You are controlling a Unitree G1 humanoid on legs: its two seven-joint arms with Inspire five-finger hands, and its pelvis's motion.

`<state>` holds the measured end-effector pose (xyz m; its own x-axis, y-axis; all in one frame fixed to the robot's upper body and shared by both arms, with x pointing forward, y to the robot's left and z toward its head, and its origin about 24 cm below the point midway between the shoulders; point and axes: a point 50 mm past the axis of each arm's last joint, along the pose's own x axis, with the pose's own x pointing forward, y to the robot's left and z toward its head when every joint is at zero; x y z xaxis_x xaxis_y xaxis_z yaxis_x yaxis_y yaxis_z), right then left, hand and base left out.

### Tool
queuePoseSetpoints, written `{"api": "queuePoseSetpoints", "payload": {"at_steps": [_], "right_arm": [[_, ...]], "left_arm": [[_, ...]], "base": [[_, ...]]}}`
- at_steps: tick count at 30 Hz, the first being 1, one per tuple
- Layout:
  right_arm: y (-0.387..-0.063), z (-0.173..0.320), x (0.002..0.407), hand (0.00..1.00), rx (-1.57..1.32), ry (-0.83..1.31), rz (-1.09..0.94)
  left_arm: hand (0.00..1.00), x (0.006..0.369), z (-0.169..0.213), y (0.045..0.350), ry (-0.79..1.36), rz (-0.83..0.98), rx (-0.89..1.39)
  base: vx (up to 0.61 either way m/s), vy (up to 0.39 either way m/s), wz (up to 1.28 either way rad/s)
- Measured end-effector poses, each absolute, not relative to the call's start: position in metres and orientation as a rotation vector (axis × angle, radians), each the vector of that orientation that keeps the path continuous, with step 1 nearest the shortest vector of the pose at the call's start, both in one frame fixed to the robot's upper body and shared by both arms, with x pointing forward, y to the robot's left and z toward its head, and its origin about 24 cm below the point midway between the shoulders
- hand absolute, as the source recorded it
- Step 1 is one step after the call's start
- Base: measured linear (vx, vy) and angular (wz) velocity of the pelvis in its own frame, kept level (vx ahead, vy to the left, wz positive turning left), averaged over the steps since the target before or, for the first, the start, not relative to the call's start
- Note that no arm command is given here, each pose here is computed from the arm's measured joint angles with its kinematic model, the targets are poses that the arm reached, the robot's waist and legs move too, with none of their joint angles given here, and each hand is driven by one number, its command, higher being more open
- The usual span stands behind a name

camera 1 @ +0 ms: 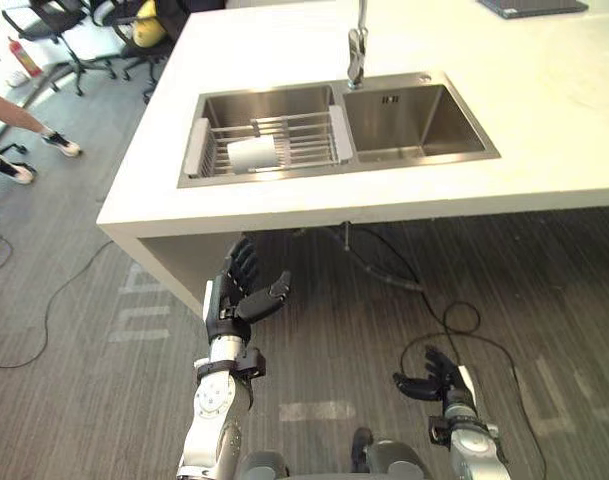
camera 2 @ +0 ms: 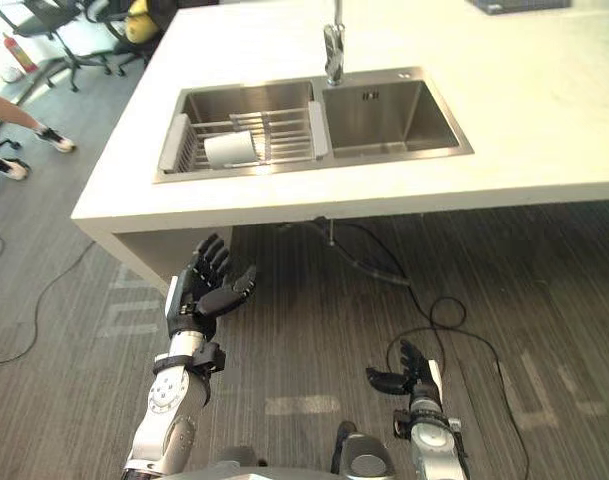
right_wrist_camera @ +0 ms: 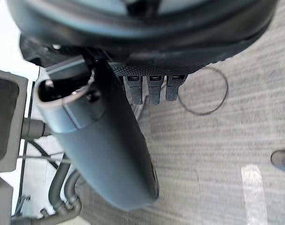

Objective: Walk over to the sink, pick up the cup, carry it to the dishwasher, place the cup inside the dishwasher, then close the dishwasher door

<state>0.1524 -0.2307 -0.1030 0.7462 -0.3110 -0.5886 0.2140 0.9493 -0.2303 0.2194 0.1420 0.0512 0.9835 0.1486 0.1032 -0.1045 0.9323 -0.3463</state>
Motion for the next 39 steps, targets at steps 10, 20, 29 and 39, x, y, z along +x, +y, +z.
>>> {"api": "queuePoseSetpoints", "payload": {"at_steps": [10, 20, 29, 39], "right_arm": [[-0.218, -0.105, 0.160, 0.90, -0.149, 0.670, -0.233], [-0.209, -0.116, 0.152, 0.90, -0.142, 0.731, -0.177], [-0.234, -0.111, 0.146, 0.90, -0.206, 0.732, -0.200], [-0.234, -0.112, 0.135, 0.90, -0.197, 0.741, -0.160]], "left_arm": [[0.90, 0.211, 0.105, 0.145, -0.395, 0.130, -0.309], [0.90, 0.207, 0.114, 0.137, -0.443, 0.068, -0.207], [0.90, 0.217, 0.108, 0.139, -0.424, 0.045, -0.038], [0.90, 0.232, 0.116, 0.184, -0.460, 0.125, 0.365]], "base": [[0.25, 0.164, -0.20], [0.27, -0.043, 0.10], [0.21, -0.220, 0.09], [0.09, 0.047, 0.01]]}}
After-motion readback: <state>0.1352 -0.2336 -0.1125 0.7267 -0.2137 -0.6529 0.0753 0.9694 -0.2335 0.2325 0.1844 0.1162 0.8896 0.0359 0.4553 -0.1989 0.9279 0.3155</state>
